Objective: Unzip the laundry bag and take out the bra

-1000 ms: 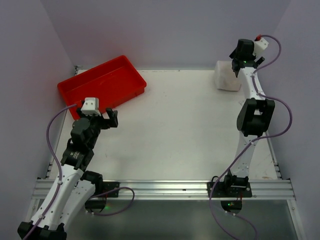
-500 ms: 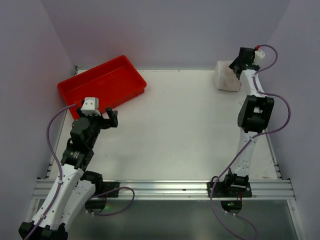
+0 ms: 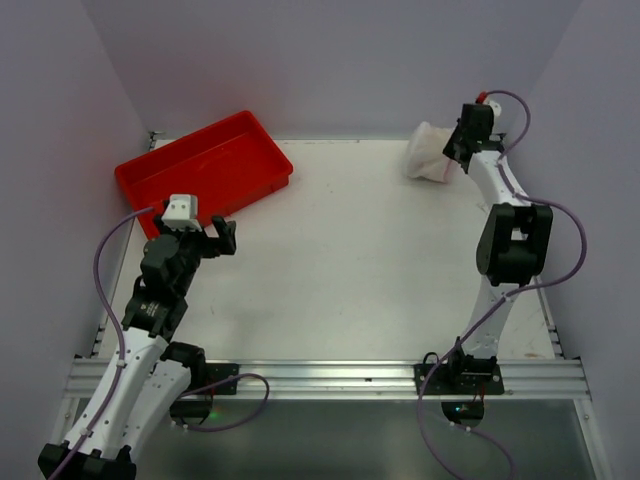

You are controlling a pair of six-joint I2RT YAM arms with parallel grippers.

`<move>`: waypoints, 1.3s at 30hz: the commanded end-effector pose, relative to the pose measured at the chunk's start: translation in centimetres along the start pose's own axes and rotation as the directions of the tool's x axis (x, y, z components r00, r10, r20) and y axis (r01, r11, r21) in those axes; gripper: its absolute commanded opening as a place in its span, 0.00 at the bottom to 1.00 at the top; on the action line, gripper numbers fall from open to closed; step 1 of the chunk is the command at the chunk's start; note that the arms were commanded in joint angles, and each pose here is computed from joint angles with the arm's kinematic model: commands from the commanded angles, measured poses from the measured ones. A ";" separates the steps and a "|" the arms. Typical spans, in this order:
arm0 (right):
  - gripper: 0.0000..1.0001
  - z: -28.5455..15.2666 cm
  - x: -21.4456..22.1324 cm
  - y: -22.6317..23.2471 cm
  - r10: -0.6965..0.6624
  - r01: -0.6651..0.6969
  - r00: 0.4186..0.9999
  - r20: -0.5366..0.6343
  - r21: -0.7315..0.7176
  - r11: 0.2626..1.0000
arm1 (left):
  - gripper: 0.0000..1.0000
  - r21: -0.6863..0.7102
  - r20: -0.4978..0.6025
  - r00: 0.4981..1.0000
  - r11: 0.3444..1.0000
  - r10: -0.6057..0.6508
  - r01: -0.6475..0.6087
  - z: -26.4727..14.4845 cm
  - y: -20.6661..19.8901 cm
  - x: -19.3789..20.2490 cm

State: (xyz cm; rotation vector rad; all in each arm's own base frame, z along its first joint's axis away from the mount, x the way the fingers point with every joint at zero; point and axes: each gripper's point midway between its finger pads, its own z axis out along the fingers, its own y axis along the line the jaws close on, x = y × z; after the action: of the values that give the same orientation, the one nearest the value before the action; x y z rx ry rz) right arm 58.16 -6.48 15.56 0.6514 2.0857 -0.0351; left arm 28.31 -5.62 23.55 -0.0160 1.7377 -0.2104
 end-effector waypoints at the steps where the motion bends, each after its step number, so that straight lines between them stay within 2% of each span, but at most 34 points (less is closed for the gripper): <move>1: 0.00 -10.4 -3.4 7.4 -0.168 0.204 0.962 0.214 -0.159 0.966 | 1.00 0.020 0.047 0.999 1.000 0.005 -0.005 0.0 -0.3 -1.3; 2: 0.00 -11.6 -3.1 7.4 -0.216 0.251 0.946 0.240 -0.125 0.960 | 1.00 0.023 0.045 0.999 1.000 -0.003 0.002 0.1 -0.4 -1.3; 3: 0.00 -12.6 -0.6 8.4 -0.263 0.296 0.939 0.221 -0.135 0.946 | 1.00 0.028 0.042 0.999 0.999 -0.030 0.029 0.1 -0.6 -1.4; 5: 0.00 -16.3 -0.6 8.8 -0.303 0.347 0.914 0.269 -0.133 0.928 | 1.00 0.055 0.030 0.998 0.997 -0.057 0.055 0.2 -1.4 -2.1; 6: 0.00 -17.2 1.4 9.1 -0.343 0.384 0.901 0.265 -0.123 0.915 | 1.00 0.071 0.024 0.996 0.994 -0.085 0.083 0.1 -1.9 -2.4; 8: 0.00 -20.2 1.2 8.7 -0.361 0.411 0.881 0.305 -0.117 0.904 | 1.00 0.081 -0.011 0.993 0.989 -0.121 0.122 0.1 -2.4 -2.5; 11: 0.00 -22.6 3.6 7.9 -0.409 0.452 0.859 0.306 -0.080 0.888 | 1.00 0.140 -0.045 0.984 0.974 -0.174 0.179 -0.5 -3.9 -3.1; 12: 0.00 -24.4 5.2 8.5 -0.420 0.479 0.842 0.340 -0.111 0.871 | 1.00 0.146 -0.066 0.979 0.968 -0.194 0.202 -0.7 -4.1 -2.8; 14: 0.00 -25.7 6.8 8.4 -0.464 0.529 0.802 0.376 -0.085 0.844 | 1.00 0.158 -0.098 0.972 0.961 -0.213 0.227 -1.0 -4.5 -2.2; 15: 0.00 -26.6 9.5 8.9 -0.487 0.561 0.785 0.383 -0.108 0.820 | 1.00 0.146 -0.132 0.963 0.956 -0.234 0.253 -1.2 -4.5 -1.3; 17: 0.00 -27.4 11.6 8.4 -0.539 0.601 0.749 0.386 -0.053 0.798 | 1.00 0.152 -0.163 0.954 0.949 -0.250 0.275 -1.6 -4.8 -0.6; 18: 0.00 -28.2 14.3 8.9 -0.579 0.651 0.713 0.396 -0.065 0.757 | 1.00 0.145 -0.190 0.946 0.945 -0.263 0.292 -1.9 -4.8 0.0; 20: 0.00 -29.0 16.6 8.6 -0.626 0.694 0.670 0.399 -0.038 0.719 | 1.00 0.150 -0.210 0.939 0.940 -0.274 0.307 -2.6 -5.0 0.7; 21: 0.00 -30.1 19.3 9.3 -0.651 0.733 0.642 0.404 -0.076 0.676 | 1.00 0.141 -0.229 0.930 0.936 -0.287 0.323 -2.9 -5.0 1.2; 22: 0.00 -30.3 21.2 9.8 -0.642 0.725 0.664 0.384 -0.120 0.678 | 1.00 0.139 -0.239 0.925 0.933 -0.294 0.333 -3.2 -5.0 1.6; 23: 0.00 -30.8 23.1 10.1 -0.656 0.738 0.662 0.362 -0.159 0.656 | 1.00 0.134 -0.242 0.918 0.926 -0.314 0.352 -3.6 -5.0 2.0; 24: 0.00 -32.2 25.4 10.2 -0.704 0.775 0.629 0.330 -0.204 0.598 | 1.00 0.125 -0.257 0.911 0.924 -0.322 0.362 -3.9 -4.9 2.6; 25: 0.01 -32.6 27.4 10.6 -0.704 0.763 0.647 0.293 -0.248 0.597 | 1.00 0.128 -0.258 0.908 0.920 -0.330 0.371 -4.2 -4.9 2.8; 26: 0.03 -33.3 28.9 10.8 -0.725 0.775 0.630 0.278 -0.275 0.568 | 1.00 0.127 -0.261 0.905 0.917 -0.337 0.378 -4.4 -4.9 3.0; 27: 0.09 -35.1 30.8 11.6 -0.753 0.793 0.597 0.276 -0.340 0.505 | 1.00 0.126 -0.270 0.899 0.913 -0.344 0.388 -4.6 -5.0 3.2; 29: 0.16 -36.5 33.5 12.4 -0.786 0.803 0.561 0.260 -0.399 0.442 | 1.00 0.130 -0.276 0.896 0.910 -0.348 0.393 -4.9 -5.1 3.3; 30: 0.20 -38.6 35.1 13.4 -0.798 0.791 0.544 0.260 -0.478 0.383 | 1.00 0.122 -0.288 0.893 0.912 -0.346 0.393 -5.0 -5.1 3.6; 31: 0.27 -39.5 35.7 13.9 -0.796 0.775 0.550 0.252 -0.509 0.374 | 1.00 0.115 -0.297 0.890 0.913 -0.346 0.393 -5.0 -5.0 3.8; 33: 0.31 -41.8 37.0 15.0 -0.797 0.749 0.547 0.257 -0.576 0.328 | 1.00 0.111 -0.309 0.887 0.913 -0.343 0.392 -5.0 -5.0 3.8; 36: 0.42 -43.3 36.7 15.8 -0.782 0.709 0.572 0.248 -0.629 0.319 | 1.00 0.113 -0.329 0.887 0.919 -0.325 0.378 -4.6 -5.2 3.6; 37: 0.49 -43.5 36.4 15.8 -0.778 0.710 0.574 0.256 -0.629 0.317 | 1.00 0.113 -0.356 0.880 0.920 -0.315 0.375 -4.2 -5.4 4.0; 39: 0.56 -43.9 34.8 15.7 -0.753 0.705 0.599 0.274 -0.625 0.334 | 1.00 0.123 -0.384 0.876 0.924 -0.291 0.361 -3.6 -5.7 4.1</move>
State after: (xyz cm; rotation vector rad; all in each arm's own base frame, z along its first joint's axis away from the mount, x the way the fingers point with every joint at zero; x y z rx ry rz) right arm 16.41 34.24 13.93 -0.8869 2.0685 0.1695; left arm 23.16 -10.23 20.12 -0.1966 2.0406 -0.6248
